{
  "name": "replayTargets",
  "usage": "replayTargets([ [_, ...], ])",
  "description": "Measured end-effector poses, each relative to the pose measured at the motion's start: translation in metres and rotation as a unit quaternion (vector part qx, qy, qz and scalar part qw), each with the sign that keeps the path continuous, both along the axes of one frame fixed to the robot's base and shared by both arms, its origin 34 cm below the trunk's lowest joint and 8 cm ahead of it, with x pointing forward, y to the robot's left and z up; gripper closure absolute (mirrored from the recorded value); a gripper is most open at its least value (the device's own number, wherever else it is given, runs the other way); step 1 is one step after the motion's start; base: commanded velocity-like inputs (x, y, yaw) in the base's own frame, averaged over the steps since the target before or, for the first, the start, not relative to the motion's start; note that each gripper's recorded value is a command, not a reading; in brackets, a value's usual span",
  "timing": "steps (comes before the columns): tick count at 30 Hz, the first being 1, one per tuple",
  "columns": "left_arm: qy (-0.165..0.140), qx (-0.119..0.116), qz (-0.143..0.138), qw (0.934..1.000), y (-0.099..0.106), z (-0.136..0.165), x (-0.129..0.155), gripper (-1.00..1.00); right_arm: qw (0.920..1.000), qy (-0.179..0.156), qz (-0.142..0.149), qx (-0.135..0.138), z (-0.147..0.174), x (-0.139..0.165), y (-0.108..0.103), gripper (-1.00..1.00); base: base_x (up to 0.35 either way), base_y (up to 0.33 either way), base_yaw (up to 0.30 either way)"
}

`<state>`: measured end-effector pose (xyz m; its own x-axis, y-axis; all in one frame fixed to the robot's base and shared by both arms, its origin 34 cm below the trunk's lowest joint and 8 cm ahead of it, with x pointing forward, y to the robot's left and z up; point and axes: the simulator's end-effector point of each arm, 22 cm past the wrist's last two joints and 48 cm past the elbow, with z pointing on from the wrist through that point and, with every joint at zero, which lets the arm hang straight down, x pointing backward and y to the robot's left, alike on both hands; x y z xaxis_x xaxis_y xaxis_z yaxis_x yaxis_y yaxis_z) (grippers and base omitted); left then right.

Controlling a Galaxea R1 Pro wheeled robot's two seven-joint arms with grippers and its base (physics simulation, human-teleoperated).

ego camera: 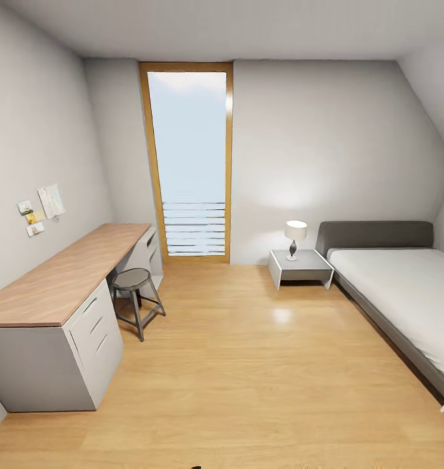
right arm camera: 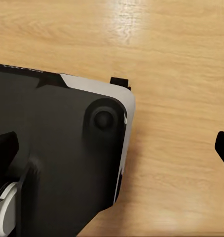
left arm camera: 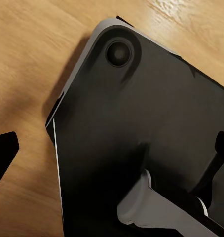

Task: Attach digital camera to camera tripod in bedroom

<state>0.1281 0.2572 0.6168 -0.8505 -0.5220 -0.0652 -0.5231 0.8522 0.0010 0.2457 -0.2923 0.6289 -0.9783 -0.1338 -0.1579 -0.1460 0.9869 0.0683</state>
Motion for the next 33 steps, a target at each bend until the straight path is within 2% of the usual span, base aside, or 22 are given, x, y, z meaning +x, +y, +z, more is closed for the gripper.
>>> replayTargets([
  [23, 0.000, 0.001, 0.000, 1.0000, 0.0010, 0.0000, -0.0003, -1.00, 1.0000, 0.000, 0.000, -0.001, 0.0001, -0.0001, -0.0010, -1.00, -0.009, 0.000, -0.244],
  [33, 0.000, 0.001, 0.000, 1.0000, 0.0012, 0.0000, -0.0003, -1.00, 1.0000, -0.001, 0.003, 0.000, 0.0001, 0.0003, 0.0005, -1.00, 0.000, 0.000, -0.064],
])
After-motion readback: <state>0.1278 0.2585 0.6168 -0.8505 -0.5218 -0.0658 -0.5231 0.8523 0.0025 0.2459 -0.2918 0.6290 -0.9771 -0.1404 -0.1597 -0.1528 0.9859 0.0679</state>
